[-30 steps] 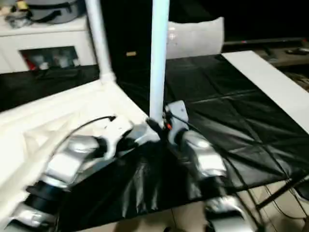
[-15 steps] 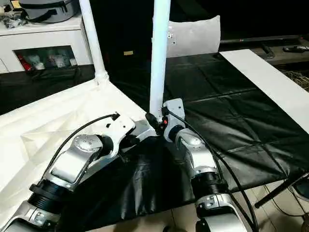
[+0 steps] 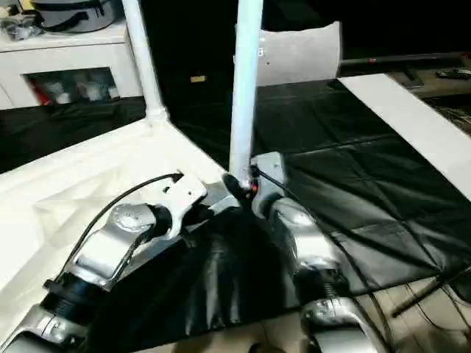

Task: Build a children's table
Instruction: Rotate leg to tighten

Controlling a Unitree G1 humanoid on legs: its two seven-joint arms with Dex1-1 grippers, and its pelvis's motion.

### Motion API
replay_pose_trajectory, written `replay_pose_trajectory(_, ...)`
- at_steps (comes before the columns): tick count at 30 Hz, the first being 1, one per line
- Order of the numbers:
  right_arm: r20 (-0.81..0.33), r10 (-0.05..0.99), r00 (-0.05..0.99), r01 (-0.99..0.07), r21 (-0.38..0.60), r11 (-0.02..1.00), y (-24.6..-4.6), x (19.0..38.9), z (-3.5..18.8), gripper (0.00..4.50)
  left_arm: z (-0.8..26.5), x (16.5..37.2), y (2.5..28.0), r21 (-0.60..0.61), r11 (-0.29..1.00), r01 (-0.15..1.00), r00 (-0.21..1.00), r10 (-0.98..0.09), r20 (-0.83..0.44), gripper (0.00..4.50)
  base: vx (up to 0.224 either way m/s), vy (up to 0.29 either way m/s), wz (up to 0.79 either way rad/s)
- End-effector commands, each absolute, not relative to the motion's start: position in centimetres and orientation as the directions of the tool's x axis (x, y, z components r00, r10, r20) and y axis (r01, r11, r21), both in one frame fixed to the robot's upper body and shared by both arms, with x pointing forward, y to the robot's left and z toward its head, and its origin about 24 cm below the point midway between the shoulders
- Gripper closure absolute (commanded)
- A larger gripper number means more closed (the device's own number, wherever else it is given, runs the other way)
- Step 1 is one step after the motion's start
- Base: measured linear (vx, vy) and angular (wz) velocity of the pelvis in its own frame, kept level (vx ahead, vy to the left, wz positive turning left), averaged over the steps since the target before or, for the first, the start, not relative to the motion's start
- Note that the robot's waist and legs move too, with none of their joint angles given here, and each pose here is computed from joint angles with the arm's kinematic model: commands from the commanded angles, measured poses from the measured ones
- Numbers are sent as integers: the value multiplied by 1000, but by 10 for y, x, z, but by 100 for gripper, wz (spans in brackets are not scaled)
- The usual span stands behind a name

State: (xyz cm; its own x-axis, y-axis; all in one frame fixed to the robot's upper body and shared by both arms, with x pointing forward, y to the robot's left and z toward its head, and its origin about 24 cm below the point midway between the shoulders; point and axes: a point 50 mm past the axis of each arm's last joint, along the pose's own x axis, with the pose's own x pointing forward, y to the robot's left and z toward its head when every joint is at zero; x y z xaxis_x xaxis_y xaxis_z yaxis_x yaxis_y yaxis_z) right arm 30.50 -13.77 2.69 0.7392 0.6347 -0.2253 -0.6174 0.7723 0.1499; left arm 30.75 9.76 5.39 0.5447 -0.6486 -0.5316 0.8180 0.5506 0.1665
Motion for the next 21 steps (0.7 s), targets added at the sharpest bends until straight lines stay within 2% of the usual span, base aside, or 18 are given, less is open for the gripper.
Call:
replay_pose_trajectory(1,-191,711,677,-701,127,702,-132,301,36,77,71,315,98,231,515,826,556,-675,-484,450,0,0,0)
replay_pose_trajectory(5,-186,724,664,-721,98,686,-144,299,40,33,68,314,102,228,490,841,533,-681,-503,450,0,0,0)
replay_pose_trajectory(9,-182,764,619,-766,73,638,-147,295,44,2,67,313,104,216,452,865,496,-706,-506,450,0,0,0)
replay_pose_trajectory(12,-201,799,567,-811,34,585,-153,292,48,2,64,311,110,212,410,887,457,-716,-528,450,0,0,0)
replay_pose_trajectory(19,-225,822,524,-848,-42,529,-173,295,62,2,61,305,124,195,281,940,342,-746,-571,450,0,0,0)
replay_pose_trajectory(21,-247,842,480,-876,-82,476,-178,294,69,2,58,300,130,170,190,967,255,-761,-597,450,0,0,0)
